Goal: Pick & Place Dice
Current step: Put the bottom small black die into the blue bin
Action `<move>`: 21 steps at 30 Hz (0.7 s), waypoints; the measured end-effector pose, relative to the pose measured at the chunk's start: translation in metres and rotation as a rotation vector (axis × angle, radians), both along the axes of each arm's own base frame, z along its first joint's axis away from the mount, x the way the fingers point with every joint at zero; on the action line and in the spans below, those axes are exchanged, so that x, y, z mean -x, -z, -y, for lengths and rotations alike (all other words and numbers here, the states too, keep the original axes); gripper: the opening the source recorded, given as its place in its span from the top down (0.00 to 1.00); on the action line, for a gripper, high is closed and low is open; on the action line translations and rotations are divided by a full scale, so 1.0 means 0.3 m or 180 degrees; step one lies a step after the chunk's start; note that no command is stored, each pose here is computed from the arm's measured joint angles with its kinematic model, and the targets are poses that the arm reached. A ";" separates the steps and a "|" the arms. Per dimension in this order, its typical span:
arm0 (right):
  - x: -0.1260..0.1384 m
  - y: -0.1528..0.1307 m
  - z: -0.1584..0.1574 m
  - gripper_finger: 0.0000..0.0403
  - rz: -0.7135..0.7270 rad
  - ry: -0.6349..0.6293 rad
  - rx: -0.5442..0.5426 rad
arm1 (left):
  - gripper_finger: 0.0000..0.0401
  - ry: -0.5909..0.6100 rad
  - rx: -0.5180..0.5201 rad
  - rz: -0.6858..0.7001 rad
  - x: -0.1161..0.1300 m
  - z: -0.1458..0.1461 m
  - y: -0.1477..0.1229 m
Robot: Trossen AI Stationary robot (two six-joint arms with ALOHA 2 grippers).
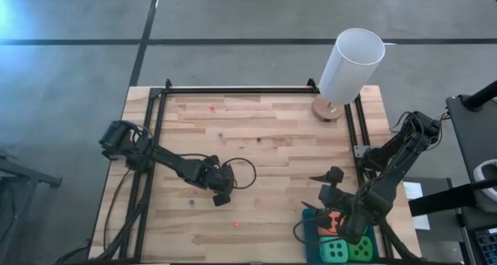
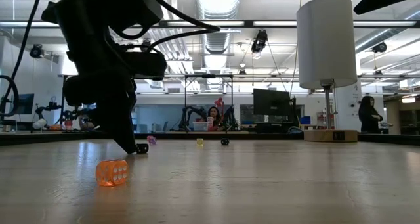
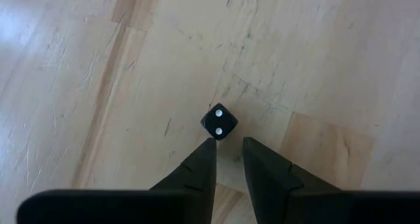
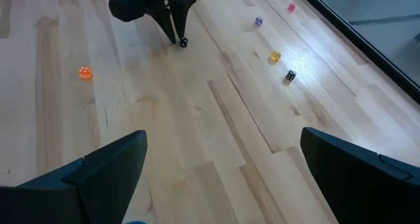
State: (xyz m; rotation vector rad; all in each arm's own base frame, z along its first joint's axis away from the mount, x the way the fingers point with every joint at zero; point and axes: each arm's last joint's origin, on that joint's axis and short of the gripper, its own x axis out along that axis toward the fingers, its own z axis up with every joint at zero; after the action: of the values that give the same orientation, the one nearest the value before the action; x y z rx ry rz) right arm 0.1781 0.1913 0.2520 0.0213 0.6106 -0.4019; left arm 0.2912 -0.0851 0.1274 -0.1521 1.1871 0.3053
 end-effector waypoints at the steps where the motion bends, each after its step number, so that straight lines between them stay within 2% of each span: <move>1: 0.000 0.000 0.000 0.01 0.0002 0.0000 -0.0002 | 0.80 0.0001 0.0000 0.0003 0.000 0.000 0.000; 12: 0.000 0.000 -0.001 0.01 -0.0015 -0.0028 0.0033 | 0.80 0.0013 -0.0013 -0.0003 -0.008 0.000 0.015; 21: -0.001 0.000 -0.001 0.01 -0.0013 -0.0035 0.0034 | 0.80 0.0219 0.0011 0.0364 -0.051 -0.001 0.004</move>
State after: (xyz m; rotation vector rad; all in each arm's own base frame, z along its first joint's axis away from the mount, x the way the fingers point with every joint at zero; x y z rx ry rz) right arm 0.1783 0.1917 0.2521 0.0069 0.6123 -0.3946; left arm 0.3064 -0.0847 0.1262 -0.1297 1.0771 0.2311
